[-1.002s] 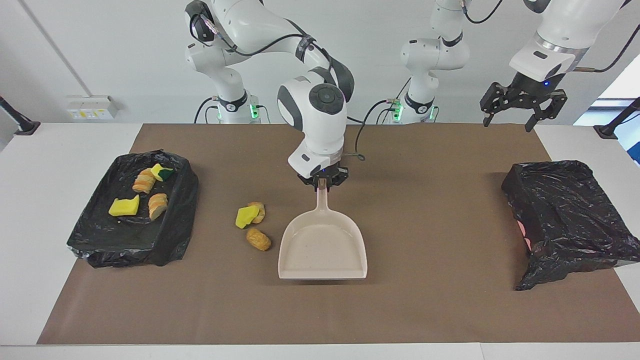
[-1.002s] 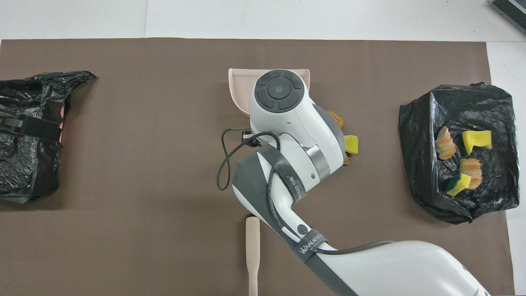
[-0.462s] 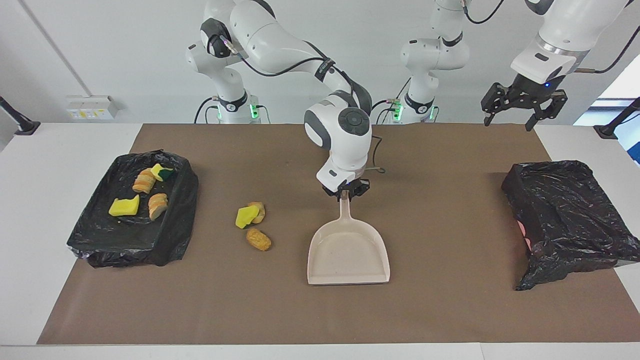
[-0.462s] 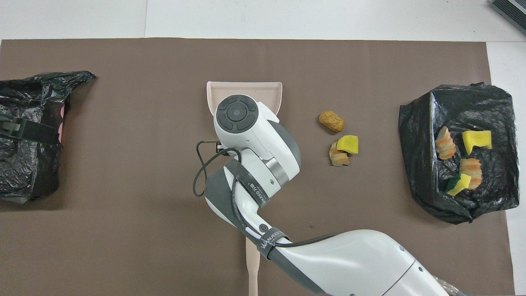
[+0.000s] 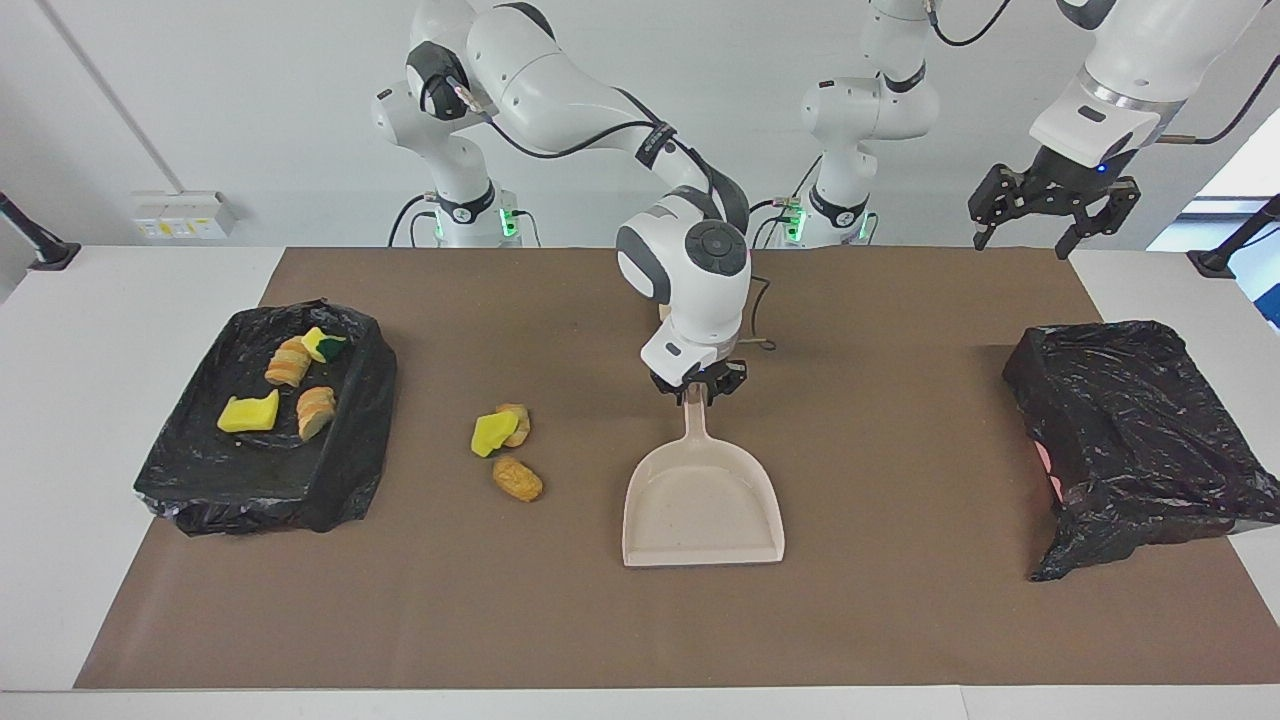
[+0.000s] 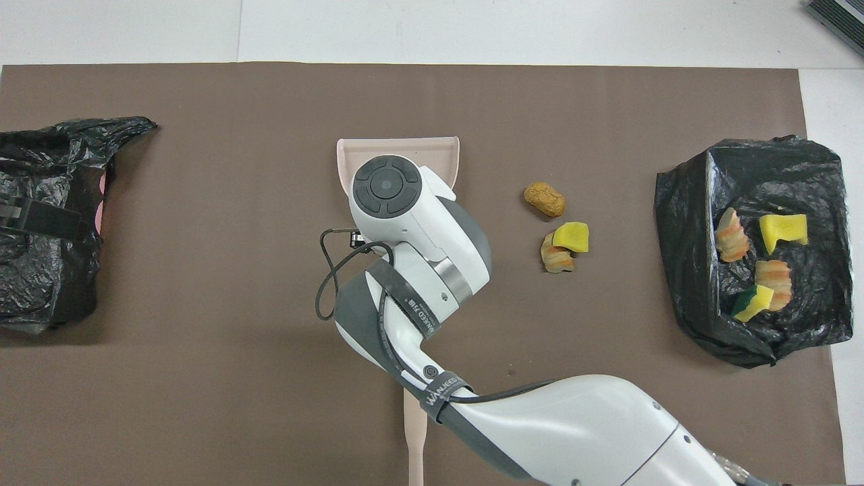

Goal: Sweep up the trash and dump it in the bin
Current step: 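Set the dustpan down with the right gripper and withdraw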

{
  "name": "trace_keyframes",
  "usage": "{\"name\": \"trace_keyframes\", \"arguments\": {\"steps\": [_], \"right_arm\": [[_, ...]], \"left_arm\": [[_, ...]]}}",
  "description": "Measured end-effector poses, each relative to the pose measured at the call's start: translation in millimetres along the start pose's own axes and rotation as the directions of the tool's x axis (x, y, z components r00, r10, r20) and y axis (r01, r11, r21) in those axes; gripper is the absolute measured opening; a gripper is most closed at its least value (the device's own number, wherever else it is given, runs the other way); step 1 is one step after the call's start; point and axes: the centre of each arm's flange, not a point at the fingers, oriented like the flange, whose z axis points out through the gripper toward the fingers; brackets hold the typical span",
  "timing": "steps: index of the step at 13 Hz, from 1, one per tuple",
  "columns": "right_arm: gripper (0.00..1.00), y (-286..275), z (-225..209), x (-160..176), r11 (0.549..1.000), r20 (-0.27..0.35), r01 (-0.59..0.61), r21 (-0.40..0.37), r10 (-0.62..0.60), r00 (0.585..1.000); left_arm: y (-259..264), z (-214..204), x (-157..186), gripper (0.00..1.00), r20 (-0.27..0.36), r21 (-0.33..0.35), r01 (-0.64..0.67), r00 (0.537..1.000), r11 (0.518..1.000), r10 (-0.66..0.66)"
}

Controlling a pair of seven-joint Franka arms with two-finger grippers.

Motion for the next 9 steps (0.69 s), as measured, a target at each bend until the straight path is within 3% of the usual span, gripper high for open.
{"name": "trace_keyframes", "arguments": {"steps": [3, 6, 9], "right_arm": [[0.99, 5.5, -30.1, -0.1, 1.0, -0.023, -0.004, 0.012, 0.004, 1.0], [1.0, 41.8, -74.9, -0.6, 0.999, 0.007, -0.03, -0.024, 0.03, 1.0], [1.0, 57.5, -120.5, -45.4, 1.0, 0.046, -0.03, -0.01, 0.03, 0.999]], "left_arm": [[-0.1, 0.0, 0.0, 1.0, 0.0, 0.0, 0.0, 1.0, 1.0, 0.0], [0.0, -0.3, -0.2, 1.0, 0.0, 0.0, 0.0, 1.0, 1.0, 0.0], [0.0, -0.4, -0.3, 1.0, -0.001, 0.0, 0.0, 1.0, 1.0, 0.0]]}}
